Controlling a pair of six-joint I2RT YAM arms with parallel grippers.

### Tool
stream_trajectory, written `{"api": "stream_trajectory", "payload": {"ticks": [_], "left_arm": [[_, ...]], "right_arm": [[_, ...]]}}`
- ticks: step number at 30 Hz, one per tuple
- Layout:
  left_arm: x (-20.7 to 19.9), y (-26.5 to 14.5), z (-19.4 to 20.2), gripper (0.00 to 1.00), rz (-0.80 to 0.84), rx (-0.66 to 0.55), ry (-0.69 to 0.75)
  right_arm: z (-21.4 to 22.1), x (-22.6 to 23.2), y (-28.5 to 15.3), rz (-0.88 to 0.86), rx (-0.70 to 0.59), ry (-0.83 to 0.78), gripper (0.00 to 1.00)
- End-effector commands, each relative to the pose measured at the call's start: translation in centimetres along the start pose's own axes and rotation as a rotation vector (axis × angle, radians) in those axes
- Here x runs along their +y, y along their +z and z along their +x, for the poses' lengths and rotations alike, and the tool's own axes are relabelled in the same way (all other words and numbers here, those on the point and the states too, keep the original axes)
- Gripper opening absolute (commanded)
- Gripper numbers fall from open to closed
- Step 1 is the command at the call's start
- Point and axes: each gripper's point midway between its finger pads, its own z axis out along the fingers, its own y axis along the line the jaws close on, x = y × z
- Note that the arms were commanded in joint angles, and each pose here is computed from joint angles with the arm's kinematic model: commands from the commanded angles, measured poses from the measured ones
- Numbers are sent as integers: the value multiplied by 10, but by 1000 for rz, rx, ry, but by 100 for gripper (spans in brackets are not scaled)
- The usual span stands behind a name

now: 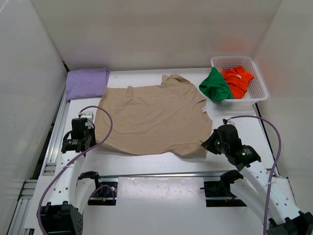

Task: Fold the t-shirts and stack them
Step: Flatten out the tshirt, then grap the side of the flattened tshirt closest away from the robot with both arms

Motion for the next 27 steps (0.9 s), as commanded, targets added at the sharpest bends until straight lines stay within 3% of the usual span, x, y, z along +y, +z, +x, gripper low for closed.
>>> {"api": "stream_trajectory", "payload": {"ticks": [1, 7, 14, 18, 27], "left_arm": [[9, -5, 2, 10, -30, -17, -26], [5, 0, -22, 10, 13, -24, -49], [2, 25, -96, 10, 58, -30, -64], [5, 44, -138, 10, 61, -42, -71], [11, 96, -158, 10, 38, 28, -77]], "right_arm": [[-20, -1, 1, 40, -79, 13, 0], [-57, 17, 17, 55, -122, -84, 0], [-131, 37, 55, 68, -178, -143, 0], [-160, 41, 90, 107, -131, -198, 0], [-218, 51, 134, 115, -116, -210, 0]]}}
